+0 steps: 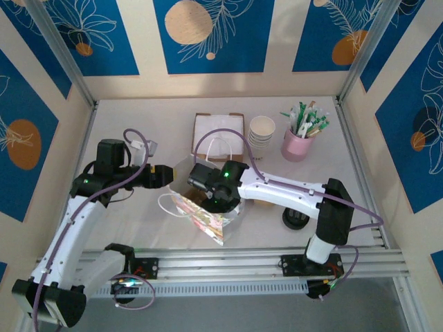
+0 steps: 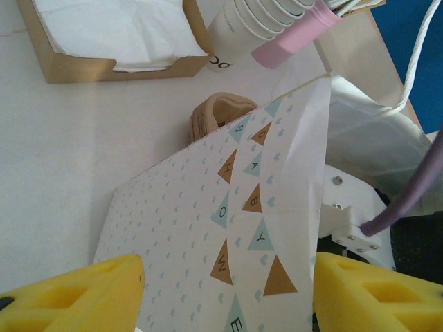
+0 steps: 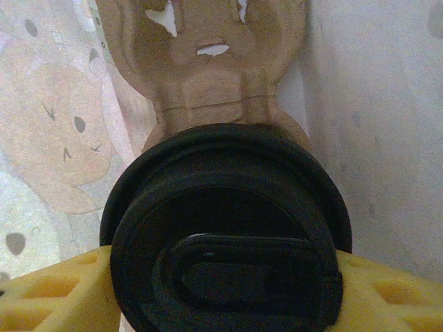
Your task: Pack the takeout coffee
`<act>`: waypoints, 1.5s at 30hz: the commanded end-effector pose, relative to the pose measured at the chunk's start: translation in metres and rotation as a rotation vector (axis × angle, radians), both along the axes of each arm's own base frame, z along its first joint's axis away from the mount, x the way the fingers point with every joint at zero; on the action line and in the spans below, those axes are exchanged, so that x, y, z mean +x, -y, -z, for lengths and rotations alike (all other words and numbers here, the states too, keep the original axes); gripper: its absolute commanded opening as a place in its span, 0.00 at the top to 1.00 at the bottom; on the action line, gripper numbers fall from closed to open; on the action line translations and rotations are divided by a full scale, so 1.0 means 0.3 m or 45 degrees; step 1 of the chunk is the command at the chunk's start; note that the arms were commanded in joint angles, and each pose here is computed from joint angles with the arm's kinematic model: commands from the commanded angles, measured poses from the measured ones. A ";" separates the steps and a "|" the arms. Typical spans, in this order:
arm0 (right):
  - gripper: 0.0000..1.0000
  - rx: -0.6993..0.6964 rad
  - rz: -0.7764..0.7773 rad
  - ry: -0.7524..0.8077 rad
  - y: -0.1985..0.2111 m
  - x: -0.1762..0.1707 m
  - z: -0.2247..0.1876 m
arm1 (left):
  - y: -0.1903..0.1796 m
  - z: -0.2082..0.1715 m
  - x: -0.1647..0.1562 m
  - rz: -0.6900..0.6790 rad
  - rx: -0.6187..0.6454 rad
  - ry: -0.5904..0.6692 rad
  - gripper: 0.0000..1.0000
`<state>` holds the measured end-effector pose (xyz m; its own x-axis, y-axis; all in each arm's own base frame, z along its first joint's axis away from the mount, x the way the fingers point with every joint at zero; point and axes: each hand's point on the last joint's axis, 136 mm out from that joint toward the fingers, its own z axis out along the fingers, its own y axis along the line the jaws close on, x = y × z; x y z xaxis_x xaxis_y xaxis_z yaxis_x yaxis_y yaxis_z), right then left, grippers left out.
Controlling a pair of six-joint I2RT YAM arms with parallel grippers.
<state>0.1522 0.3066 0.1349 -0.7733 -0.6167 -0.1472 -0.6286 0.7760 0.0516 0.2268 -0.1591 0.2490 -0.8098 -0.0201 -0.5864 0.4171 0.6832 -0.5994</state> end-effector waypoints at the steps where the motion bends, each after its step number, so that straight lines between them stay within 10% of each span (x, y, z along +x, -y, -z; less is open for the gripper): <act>1: 0.35 -0.167 0.049 -0.102 0.075 -0.030 0.107 | -0.001 0.020 -0.013 -0.004 0.014 -0.019 0.36; 45: 0.33 -0.499 0.032 -0.264 0.187 -0.134 0.415 | -0.002 0.025 -0.015 -0.012 0.024 -0.021 0.36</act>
